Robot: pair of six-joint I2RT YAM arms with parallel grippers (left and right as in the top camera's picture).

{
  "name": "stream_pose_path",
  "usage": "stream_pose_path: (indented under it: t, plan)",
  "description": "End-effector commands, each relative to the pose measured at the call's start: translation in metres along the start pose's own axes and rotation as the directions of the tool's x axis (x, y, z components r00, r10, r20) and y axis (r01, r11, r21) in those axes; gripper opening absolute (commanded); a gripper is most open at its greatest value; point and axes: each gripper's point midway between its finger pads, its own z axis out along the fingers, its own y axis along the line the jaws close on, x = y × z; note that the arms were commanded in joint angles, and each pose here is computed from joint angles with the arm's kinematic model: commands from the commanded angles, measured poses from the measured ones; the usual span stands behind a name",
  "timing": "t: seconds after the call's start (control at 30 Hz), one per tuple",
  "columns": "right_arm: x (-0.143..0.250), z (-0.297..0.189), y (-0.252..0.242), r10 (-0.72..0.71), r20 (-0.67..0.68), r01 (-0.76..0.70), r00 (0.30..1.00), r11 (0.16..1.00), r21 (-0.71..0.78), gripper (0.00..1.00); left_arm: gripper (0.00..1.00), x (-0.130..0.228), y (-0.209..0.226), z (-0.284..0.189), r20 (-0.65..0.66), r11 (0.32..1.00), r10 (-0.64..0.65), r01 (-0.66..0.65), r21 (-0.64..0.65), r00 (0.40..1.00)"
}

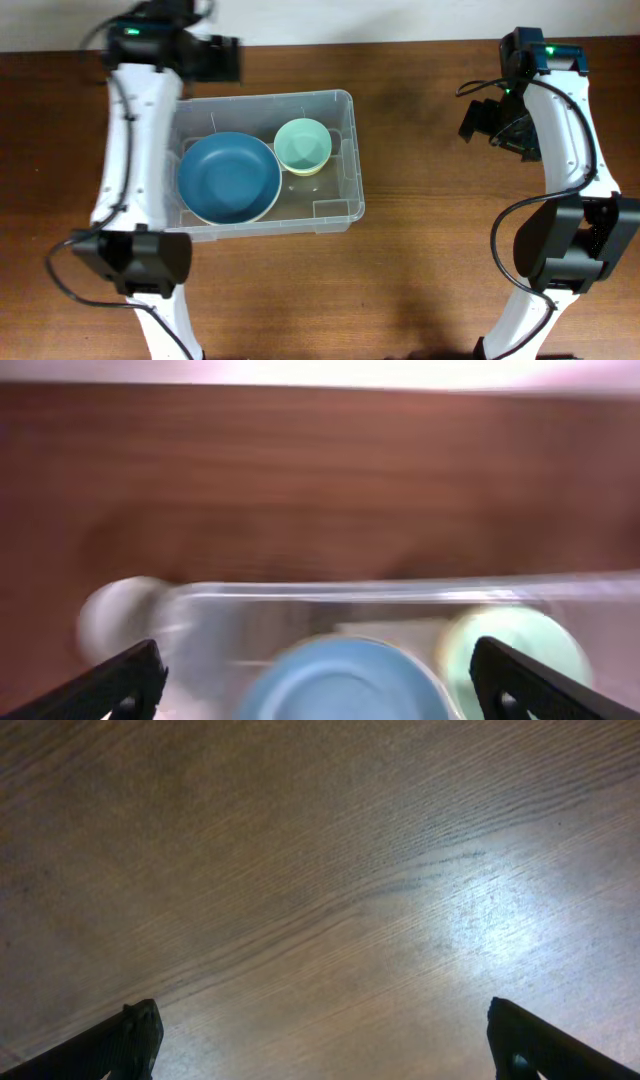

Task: Pack container
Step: 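Move the left gripper to the white cup and grip its rim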

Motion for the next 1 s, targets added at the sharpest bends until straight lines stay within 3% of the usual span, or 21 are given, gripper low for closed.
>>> stream_pose_path:
  t: [0.0, 0.1, 0.33, 0.53, 0.97]
  plan:
    - [-0.001, -0.002, -0.001, 0.007, 0.008, -0.007, 1.000, 1.000, -0.001, 0.99, 0.99, 0.003, 0.083, -0.015, 0.026, 0.952, -0.247, 0.248, -0.178, 0.969]
    - [-0.001, -0.002, -0.001, 0.007, 0.007, -0.007, 1.000, 1.000, -0.001, 0.99, 0.99, 0.022, 0.125, -0.011, -0.015, 0.906, -0.369, 0.356, -0.231, 0.929]
    - [-0.001, -0.002, -0.001, 0.007, 0.007, -0.007, 1.000, 1.000, -0.001, 0.99, 0.99, 0.070, 0.185, 0.015, -0.130, 0.845, -0.490, 0.433, -0.315, 0.862]
    - [-0.001, -0.002, -0.001, 0.007, 0.008, -0.007, 1.000, 1.000, -0.001, 0.99, 1.00, 0.099, 0.190, 0.062, -0.238, 0.877, -0.460, 0.396, -0.271, 0.856]
    - [-0.001, -0.002, -0.001, 0.007, 0.008, -0.007, 1.000, 1.000, -0.001, 0.99, 0.99, 0.117, 0.197, 0.124, -0.289, 0.875, -0.469, 0.395, -0.278, 0.835]
